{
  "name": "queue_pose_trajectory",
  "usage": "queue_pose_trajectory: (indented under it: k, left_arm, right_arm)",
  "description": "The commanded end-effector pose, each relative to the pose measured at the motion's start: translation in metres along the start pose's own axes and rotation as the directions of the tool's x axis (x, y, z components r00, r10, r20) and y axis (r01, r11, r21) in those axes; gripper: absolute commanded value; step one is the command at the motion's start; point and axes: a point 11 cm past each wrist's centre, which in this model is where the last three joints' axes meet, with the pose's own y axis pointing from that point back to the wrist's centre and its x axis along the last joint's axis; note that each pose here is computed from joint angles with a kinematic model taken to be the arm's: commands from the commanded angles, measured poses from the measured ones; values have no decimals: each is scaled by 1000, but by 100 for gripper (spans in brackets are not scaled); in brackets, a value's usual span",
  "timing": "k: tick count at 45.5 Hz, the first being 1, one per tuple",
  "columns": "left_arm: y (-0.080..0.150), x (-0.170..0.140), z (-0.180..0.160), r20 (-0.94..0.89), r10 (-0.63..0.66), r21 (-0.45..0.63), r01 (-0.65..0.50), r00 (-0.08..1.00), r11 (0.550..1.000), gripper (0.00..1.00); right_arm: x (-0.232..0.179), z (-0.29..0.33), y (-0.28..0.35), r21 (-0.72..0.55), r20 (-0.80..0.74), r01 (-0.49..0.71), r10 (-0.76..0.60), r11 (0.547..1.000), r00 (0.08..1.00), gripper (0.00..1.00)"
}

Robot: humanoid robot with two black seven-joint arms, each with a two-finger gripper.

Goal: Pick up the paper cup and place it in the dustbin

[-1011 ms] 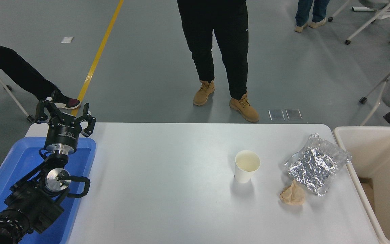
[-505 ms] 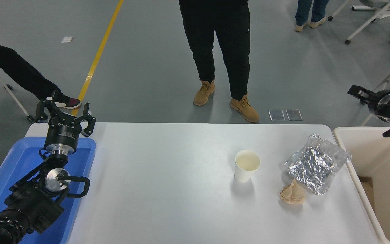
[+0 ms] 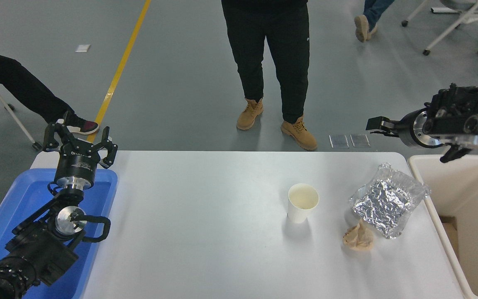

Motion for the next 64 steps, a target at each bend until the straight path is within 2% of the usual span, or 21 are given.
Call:
queue_pose_trajectory:
  k: [1,6,16,42,60,64]
  left_arm:
    - [0,0,0,0,1,0,-1,1000,1000,99]
    - [0,0,0,0,0,0,0,1000,1000,99]
    - [0,0,0,0,0,0,0,1000,1000,99]
    - [0,0,0,0,0,0,0,1000,1000,99]
    - [0,0,0,0,0,0,0,1000,1000,99]
    - [0,0,0,0,1,0,-1,1000,1000,99]
  right_arm:
    - [-17,-53,25,78,-107,144,-136,986,985,100]
    - [-24,-80,28,123,-139,184,-167,975,976,100]
    - [-50,-106,12,116,-218,229,-200,966,955,100]
    - [-96,-93,-59,83,-186,290,-271,953,944,99]
    - [-112,-81,-100,68,-153,241,-229,968,961,97]
    - [-115,-76,-105,60,-148,242,-231,968,962,93]
